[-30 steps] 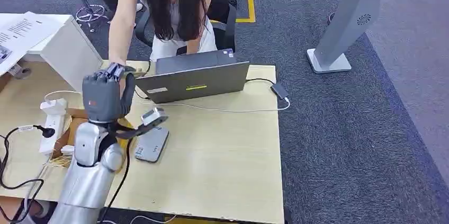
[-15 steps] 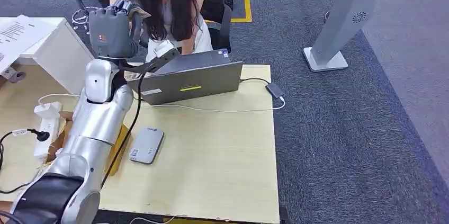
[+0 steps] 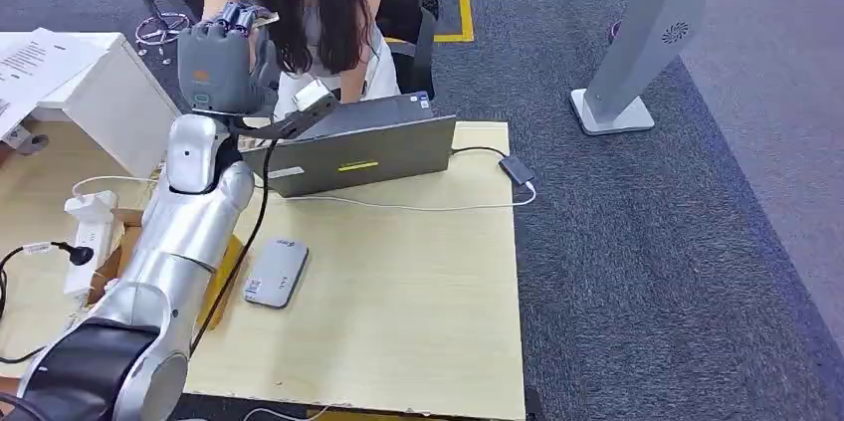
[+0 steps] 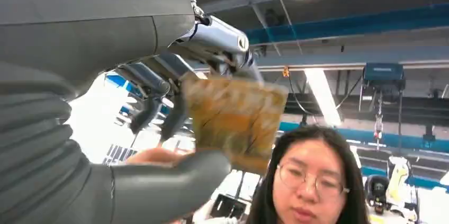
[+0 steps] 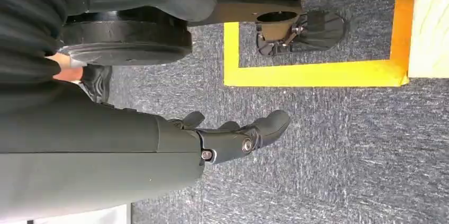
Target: Pass the card to the sensor for recognition and then transmit it.
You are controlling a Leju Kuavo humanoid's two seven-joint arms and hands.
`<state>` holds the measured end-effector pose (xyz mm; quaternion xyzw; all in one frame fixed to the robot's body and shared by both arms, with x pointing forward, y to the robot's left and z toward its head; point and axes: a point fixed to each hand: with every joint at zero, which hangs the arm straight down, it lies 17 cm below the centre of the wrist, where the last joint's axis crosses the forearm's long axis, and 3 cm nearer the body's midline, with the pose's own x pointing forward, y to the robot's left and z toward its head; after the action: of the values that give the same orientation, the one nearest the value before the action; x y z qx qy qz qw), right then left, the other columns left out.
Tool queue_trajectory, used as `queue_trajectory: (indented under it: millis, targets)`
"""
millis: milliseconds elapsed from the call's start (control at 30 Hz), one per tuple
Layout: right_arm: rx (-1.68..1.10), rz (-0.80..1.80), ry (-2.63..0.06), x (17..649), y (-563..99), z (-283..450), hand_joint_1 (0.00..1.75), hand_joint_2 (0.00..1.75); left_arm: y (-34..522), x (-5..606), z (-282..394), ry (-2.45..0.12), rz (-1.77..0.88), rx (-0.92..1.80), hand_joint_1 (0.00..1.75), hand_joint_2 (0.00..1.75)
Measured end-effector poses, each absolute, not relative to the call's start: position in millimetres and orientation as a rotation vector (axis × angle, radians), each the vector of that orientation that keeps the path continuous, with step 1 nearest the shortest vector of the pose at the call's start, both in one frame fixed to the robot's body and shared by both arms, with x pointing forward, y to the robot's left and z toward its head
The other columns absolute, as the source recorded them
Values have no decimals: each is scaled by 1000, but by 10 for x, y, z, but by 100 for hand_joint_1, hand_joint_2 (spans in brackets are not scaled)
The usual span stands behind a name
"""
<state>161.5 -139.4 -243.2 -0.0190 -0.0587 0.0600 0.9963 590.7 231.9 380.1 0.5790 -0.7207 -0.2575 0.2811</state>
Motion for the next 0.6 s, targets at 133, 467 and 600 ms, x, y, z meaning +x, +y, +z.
queue_trajectory:
  millis: [133, 467, 600]
  targets:
    - [-38, 120, -118, 1615, -1394, -2432, 0, 175, 2326, 5924, 3747, -1920, -700, 1548, 0, 175]
    - [-36, 115, -120, 1620, -1390, -2431, 0, 175, 2311, 5922, 3683, -1946, -702, 1517, 0, 175]
    - [-31, 101, -128, 1636, -1383, -2428, 0, 175, 2258, 5765, 3549, -2058, -688, 1414, 0, 175]
